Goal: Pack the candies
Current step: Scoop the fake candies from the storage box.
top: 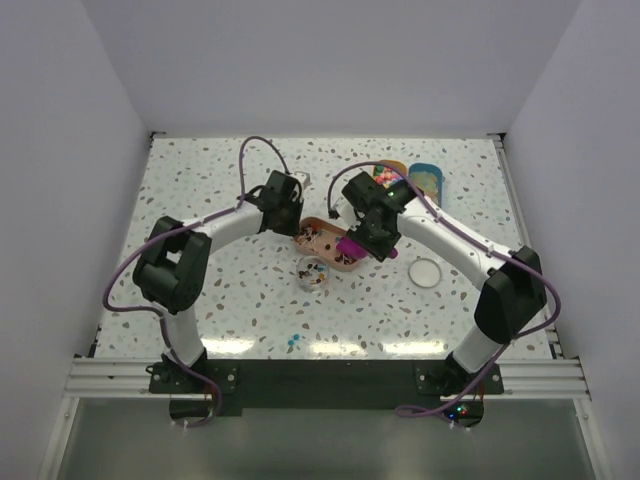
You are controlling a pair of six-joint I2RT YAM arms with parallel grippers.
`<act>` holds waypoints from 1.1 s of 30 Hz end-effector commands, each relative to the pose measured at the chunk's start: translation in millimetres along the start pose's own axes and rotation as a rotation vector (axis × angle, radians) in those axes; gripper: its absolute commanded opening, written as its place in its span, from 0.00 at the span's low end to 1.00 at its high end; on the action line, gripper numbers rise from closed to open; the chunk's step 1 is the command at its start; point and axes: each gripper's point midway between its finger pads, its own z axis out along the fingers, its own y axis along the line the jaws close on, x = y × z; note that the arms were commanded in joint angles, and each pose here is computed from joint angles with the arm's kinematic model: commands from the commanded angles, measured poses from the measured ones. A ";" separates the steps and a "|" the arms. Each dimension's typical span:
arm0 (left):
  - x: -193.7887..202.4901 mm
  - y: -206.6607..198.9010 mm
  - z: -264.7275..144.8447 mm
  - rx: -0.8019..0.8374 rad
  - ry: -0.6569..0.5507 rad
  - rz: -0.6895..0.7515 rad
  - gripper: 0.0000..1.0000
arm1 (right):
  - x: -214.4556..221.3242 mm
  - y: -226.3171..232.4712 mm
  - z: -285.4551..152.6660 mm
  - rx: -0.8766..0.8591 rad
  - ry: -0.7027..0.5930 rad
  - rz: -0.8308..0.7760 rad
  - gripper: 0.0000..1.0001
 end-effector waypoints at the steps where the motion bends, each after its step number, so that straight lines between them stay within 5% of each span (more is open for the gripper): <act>1: -28.7 -7.8 -19.3 0.004 -0.088 0.033 0.18 | 3.9 0.3 -4.9 0.032 0.045 -0.046 0.00; 16: -28.1 -11.8 -18.1 0.022 -0.087 0.026 0.18 | -1.6 18.0 3.9 0.090 0.197 -0.209 0.00; 33: -22.4 -23.8 -16.3 0.080 -0.075 -0.018 0.10 | -59.5 40.1 36.5 0.007 0.125 -0.071 0.00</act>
